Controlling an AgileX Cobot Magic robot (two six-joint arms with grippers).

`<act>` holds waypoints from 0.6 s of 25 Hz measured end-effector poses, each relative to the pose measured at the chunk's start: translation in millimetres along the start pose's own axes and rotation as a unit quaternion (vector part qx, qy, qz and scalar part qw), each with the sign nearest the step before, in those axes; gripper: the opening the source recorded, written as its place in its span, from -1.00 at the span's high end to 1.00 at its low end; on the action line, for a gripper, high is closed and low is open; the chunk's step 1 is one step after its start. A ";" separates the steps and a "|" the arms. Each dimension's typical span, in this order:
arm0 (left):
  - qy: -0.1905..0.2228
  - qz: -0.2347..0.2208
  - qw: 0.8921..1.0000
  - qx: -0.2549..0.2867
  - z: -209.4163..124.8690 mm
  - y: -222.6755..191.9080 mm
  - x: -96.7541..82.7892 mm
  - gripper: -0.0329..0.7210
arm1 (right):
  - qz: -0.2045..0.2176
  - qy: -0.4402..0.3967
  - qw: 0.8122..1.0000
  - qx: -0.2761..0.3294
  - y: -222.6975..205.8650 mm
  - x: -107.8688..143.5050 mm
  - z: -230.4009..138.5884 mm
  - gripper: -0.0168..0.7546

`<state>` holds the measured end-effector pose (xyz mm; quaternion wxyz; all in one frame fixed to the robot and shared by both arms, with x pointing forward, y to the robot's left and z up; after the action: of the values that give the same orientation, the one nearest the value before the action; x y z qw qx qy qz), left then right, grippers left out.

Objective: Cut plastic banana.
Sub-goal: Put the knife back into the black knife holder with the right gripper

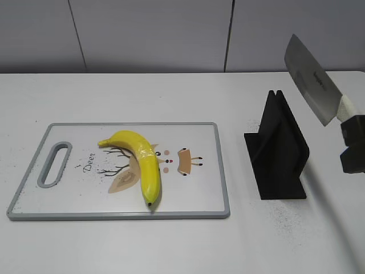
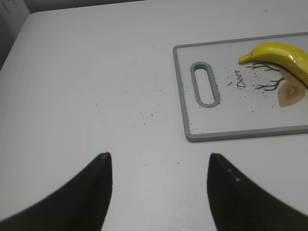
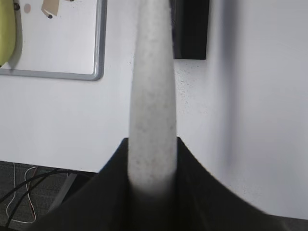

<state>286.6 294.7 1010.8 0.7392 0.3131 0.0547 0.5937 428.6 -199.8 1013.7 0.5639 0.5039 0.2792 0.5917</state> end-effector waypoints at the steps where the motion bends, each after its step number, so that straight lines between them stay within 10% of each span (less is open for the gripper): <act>1: 0.000 0.000 1.000 0.000 -0.1 -0.2 0.0 -0.63 | 0.000 0.001 1.000 -0.002 -2.6 1.1 1.9 0.54; 15: 0.000 0.001 1.000 -0.004 1.0 -0.2 0.4 -0.63 | -0.052 0.022 0.998 0.015 -55.8 1.9 18.5 0.54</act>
<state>287.4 294.6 1011.6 0.7395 0.3105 0.0522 0.5949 467.2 -190.8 970.3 0.5796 0.4842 0.3263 0.5685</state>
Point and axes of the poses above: a point on each arm's last joint axis where the gripper is mounted, y pointing back along that axis away from the gripper, x along the wrist's bending axis when the last joint is at zero, z = x × y, the point moved 6 cm from there along -y, pointing out along that axis toward the gripper, and after that the axes turned 13 degrees about -y, right-handed, at the moved point
